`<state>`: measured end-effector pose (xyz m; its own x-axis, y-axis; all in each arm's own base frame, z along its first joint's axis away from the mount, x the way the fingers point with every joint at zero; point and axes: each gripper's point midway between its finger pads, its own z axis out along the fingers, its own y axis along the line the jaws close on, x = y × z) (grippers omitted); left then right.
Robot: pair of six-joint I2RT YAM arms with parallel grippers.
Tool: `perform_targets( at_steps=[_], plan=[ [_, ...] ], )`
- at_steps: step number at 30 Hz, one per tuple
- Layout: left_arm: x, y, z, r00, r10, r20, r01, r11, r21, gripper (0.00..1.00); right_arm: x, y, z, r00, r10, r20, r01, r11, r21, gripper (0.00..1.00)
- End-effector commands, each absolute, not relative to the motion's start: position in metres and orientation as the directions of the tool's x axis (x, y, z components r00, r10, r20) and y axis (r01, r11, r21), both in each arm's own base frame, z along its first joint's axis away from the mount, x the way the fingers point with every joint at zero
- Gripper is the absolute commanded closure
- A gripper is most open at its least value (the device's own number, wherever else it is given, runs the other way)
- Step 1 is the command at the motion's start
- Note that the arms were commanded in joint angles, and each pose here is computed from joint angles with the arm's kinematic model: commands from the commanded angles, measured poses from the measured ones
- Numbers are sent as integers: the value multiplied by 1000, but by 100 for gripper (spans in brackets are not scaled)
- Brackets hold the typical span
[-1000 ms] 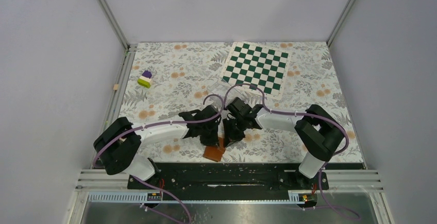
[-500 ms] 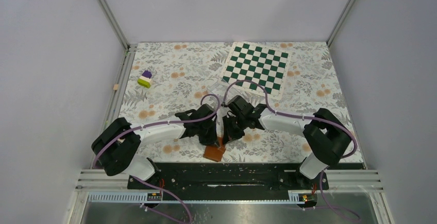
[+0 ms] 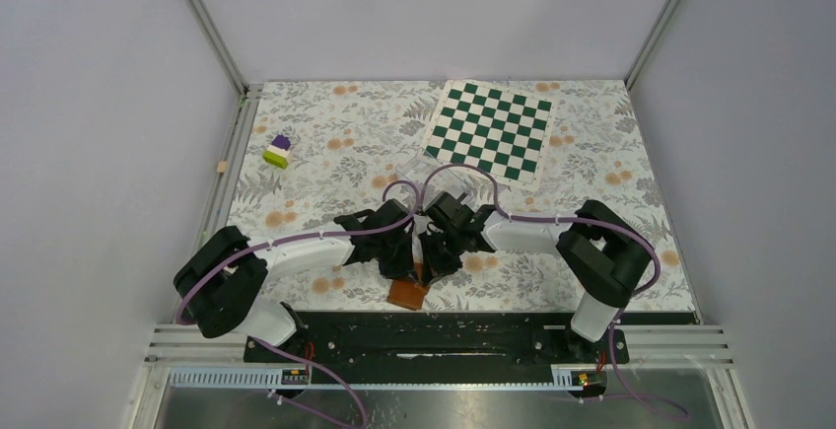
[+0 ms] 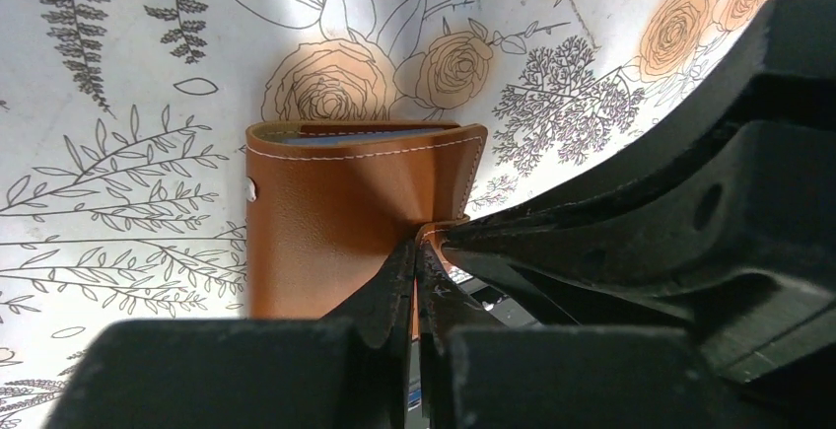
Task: Put the credit cards into the card holder
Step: Close the card holder at the center of the board.
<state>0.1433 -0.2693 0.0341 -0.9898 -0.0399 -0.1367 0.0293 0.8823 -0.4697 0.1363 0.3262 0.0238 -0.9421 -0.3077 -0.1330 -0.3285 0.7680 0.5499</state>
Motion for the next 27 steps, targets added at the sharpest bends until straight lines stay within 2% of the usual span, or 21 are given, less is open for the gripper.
perform_targets(
  at_steps=[1,3,7,10,18,27],
  plan=[
    [148,-269,43,-985,-36,-170,48,884,-465,100,143,340,23,-937,-308,-165,-346,760,551,99],
    [149,-271,48,-983,-40,-179,52,875,-481,99,141,339,17,-938,-311,-154,-344,768,540,100],
    [150,-276,65,-975,-65,-214,63,838,-542,77,138,336,8,-939,-316,-137,-340,784,519,100],
    [150,-270,71,-970,-76,-231,64,837,-544,70,137,335,6,-939,-320,-129,-339,788,514,100],
    [144,-230,47,-974,-112,-199,-13,897,-442,67,138,337,11,-937,-325,-131,-344,785,516,100],
    [141,-234,43,-976,-160,-148,-45,812,-582,66,140,349,26,-932,-333,-145,-356,753,554,100]
  ],
)
